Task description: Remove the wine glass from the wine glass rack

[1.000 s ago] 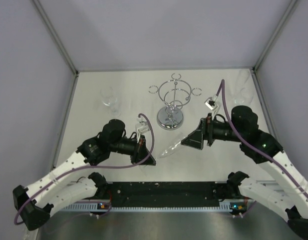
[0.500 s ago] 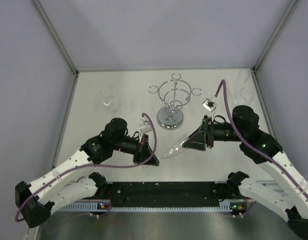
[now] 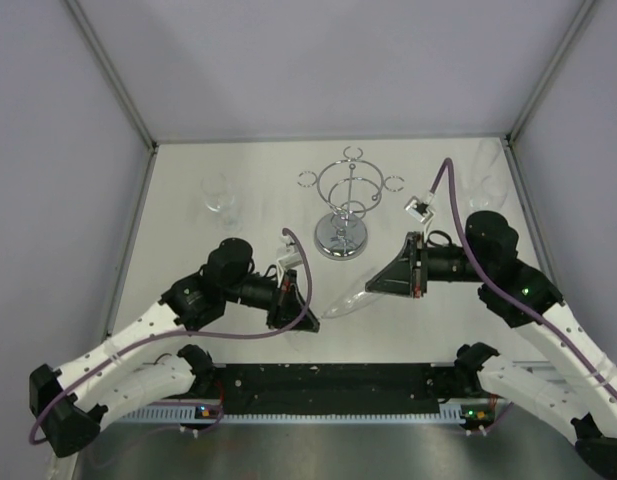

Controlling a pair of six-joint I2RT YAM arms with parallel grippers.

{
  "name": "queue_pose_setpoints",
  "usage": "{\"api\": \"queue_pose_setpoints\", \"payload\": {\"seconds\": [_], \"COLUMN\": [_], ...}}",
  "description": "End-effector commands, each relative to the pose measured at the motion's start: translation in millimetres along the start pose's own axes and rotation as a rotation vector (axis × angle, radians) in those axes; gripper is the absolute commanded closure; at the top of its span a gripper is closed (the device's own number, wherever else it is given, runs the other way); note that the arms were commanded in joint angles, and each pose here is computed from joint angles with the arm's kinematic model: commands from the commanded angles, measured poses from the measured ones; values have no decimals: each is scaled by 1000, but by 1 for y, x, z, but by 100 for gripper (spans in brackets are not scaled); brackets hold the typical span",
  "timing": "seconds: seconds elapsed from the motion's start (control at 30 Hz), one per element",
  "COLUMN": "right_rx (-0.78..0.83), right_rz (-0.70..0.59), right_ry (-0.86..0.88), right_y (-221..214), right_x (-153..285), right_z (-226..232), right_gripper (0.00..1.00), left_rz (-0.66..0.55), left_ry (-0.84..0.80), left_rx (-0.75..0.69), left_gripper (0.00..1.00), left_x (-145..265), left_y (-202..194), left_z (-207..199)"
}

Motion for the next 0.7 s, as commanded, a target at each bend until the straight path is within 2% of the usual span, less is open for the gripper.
{"api": "queue_pose_setpoints", "payload": {"seconds": [0.0, 0.13, 0.17, 0.3, 0.4, 0.57, 0.67], "right_rx": [25, 24, 22, 34, 55, 90, 101], "right_rz": [-10, -26, -28, -44, -44, -111, -175], "right_ry": [47, 28, 26, -30, -150, -528, -760], "right_y": [4, 6, 7, 12, 15, 29, 40], "right_x": [1, 1, 2, 7, 14, 35, 53], "right_z": [7, 7, 9, 11, 6, -18, -31], "right_gripper": [100, 100, 100, 100, 100, 100, 100], "left_rz": [-98, -126, -132, -192, -256, -387, -443], "left_ry": [81, 110, 128, 273, 408, 620, 685], "left_rx": [-84, -93, -95, -110, -120, -171, -204], "left_gripper": [78, 48, 45, 38, 34, 31, 29], "left_x": [5, 7, 8, 16, 27, 55, 69], "left_y": [17, 23, 24, 36, 45, 61, 65], "left_z": [-1, -3, -2, 4, 9, 8, 2]}}
Point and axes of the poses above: each gripper's point midway between its finger pads, its own x axis back along the fingers, its own z axis along the line the jaws close on, y = z × x, the point moved 7 cm from there along x, back along the fingers, and after that the axes turned 2 degrees about x, right-handed, at the moved point
